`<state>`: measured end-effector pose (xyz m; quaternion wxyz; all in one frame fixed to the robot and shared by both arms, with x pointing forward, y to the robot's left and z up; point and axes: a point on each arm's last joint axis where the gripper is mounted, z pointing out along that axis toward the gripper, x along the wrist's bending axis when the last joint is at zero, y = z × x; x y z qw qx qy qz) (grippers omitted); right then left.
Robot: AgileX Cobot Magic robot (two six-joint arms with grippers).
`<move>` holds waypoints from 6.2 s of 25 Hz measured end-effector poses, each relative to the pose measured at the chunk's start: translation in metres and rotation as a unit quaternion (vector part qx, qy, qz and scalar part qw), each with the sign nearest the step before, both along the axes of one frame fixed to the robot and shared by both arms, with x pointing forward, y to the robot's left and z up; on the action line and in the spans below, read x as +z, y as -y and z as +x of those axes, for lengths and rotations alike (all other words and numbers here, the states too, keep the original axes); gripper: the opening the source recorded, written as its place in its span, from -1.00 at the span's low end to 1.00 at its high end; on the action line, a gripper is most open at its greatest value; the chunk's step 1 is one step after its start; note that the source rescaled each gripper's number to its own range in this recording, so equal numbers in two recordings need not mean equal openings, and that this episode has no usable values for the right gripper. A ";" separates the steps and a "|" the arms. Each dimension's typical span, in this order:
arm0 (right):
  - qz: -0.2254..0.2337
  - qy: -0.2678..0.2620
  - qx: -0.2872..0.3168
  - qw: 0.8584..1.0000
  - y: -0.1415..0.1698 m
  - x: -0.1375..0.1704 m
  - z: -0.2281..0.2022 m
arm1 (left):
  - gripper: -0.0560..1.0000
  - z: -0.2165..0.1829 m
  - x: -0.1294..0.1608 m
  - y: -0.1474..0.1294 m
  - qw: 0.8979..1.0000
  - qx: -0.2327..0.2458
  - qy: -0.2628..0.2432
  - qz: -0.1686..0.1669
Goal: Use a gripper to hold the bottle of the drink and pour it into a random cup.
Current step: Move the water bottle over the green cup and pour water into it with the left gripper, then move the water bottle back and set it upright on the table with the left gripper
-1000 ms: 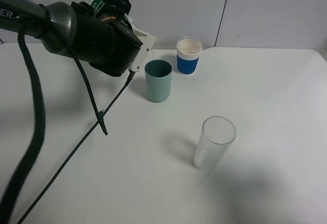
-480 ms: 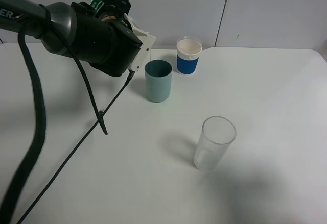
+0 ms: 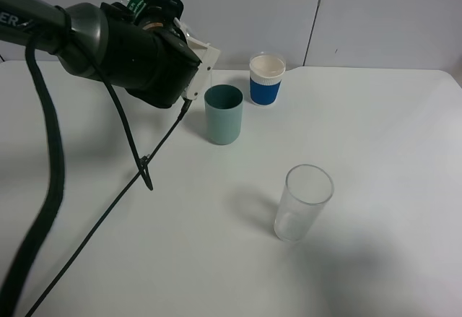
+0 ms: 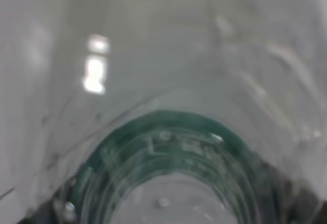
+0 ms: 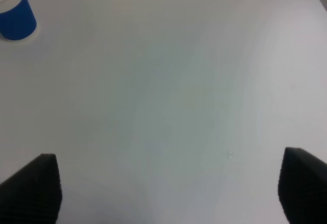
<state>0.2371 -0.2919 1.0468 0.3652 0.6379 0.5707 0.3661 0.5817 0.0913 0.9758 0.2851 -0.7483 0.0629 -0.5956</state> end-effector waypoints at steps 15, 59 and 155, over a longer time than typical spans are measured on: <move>0.000 0.000 0.000 1.000 0.000 0.000 0.000 | -0.89 0.000 -0.014 0.008 0.987 -0.013 -0.029 -0.159; 0.000 0.000 0.000 1.000 0.000 0.000 0.000 | -0.89 -0.004 0.073 -0.016 0.644 -0.051 -0.184 -0.741; 0.000 0.000 0.000 1.000 0.000 0.000 0.000 | -0.89 -0.076 -0.106 -0.117 0.560 -0.048 -0.174 -0.808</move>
